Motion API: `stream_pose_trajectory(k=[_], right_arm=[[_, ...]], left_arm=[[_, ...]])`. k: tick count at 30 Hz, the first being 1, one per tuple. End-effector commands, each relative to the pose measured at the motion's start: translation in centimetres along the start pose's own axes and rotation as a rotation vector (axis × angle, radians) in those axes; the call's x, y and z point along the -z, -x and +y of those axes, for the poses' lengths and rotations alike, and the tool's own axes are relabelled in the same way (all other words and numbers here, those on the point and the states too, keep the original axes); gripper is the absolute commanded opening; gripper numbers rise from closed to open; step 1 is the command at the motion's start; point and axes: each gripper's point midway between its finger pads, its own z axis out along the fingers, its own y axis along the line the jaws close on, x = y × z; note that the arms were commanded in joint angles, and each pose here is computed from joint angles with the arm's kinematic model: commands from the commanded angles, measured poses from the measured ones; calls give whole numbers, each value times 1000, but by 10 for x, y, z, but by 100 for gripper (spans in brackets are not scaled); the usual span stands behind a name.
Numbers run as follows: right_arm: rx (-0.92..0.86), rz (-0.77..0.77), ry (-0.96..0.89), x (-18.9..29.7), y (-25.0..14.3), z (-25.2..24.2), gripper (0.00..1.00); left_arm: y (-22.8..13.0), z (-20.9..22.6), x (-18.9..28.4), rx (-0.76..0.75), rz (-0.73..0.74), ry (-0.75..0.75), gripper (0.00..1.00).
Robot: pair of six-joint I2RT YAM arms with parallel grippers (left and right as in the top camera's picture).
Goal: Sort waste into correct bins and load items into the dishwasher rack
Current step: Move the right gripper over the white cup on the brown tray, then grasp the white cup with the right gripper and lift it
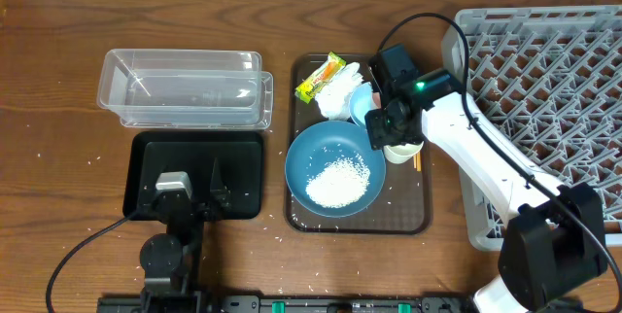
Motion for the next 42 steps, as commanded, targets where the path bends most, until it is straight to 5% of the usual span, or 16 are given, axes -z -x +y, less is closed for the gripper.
stream_pose_trajectory(k=[1,9,17,34,42], right_arm=[[-14,10,22,-6,-2,3,57],[-17,22,-18,-19,-11,-6,57],[-15,9,-12,-21,-9,-4,37],[-15,18,-12,-32,-16,-6,40],[-15,7,7,-26,-12,-2,14]], left_arm=[[-16,5,-1,-7,47,22,97],[-16,5,-1,-7,47,22,96],[-16,5,-1,-7,47,22,97],[-16,5,-1,-7,47,22,97],[-16,5,-1,-7,47,22,97]])
